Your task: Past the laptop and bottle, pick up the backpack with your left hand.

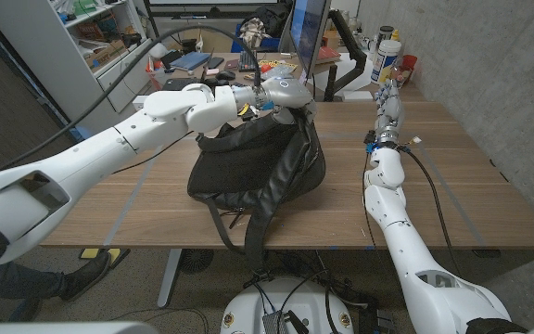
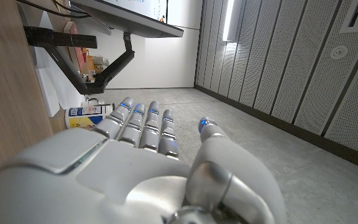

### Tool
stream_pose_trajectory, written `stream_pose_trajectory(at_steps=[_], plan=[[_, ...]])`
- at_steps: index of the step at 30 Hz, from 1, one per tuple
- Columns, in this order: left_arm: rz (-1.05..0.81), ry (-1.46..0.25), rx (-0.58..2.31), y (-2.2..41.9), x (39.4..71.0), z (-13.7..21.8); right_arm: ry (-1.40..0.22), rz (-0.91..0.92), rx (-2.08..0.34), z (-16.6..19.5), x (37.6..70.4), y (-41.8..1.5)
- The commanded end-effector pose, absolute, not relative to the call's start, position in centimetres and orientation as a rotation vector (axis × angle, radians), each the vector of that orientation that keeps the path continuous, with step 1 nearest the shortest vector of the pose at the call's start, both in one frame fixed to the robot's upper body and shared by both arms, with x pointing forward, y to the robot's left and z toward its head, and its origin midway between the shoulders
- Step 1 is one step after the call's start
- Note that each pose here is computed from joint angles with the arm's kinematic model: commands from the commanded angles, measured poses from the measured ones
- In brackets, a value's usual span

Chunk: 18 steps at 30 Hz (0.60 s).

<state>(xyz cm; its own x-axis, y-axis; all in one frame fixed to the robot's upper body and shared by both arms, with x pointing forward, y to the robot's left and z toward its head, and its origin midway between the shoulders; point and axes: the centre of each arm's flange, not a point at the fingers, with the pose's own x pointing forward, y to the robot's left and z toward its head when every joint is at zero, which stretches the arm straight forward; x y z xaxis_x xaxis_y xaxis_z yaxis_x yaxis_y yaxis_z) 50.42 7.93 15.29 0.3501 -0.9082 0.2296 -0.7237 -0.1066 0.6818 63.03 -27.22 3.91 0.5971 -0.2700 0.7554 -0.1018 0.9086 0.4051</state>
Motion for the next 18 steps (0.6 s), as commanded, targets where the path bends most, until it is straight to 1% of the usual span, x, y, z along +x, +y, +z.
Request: stream_pose_trajectory(at_steps=[1,11,18], plan=[[-0.234,-1.436,1.841,9.0,49.5,16.8,-0.938,-0.092,0.428,4.1,62.9,-26.7],[-0.191,-1.468,1.829,9.2,48.8,17.7,-0.946,-0.093,0.429,4.0,62.5,-26.5],[-0.142,-1.49,1.791,9.3,48.1,18.9,-0.948,-0.093,0.434,3.8,62.4,-26.5]])
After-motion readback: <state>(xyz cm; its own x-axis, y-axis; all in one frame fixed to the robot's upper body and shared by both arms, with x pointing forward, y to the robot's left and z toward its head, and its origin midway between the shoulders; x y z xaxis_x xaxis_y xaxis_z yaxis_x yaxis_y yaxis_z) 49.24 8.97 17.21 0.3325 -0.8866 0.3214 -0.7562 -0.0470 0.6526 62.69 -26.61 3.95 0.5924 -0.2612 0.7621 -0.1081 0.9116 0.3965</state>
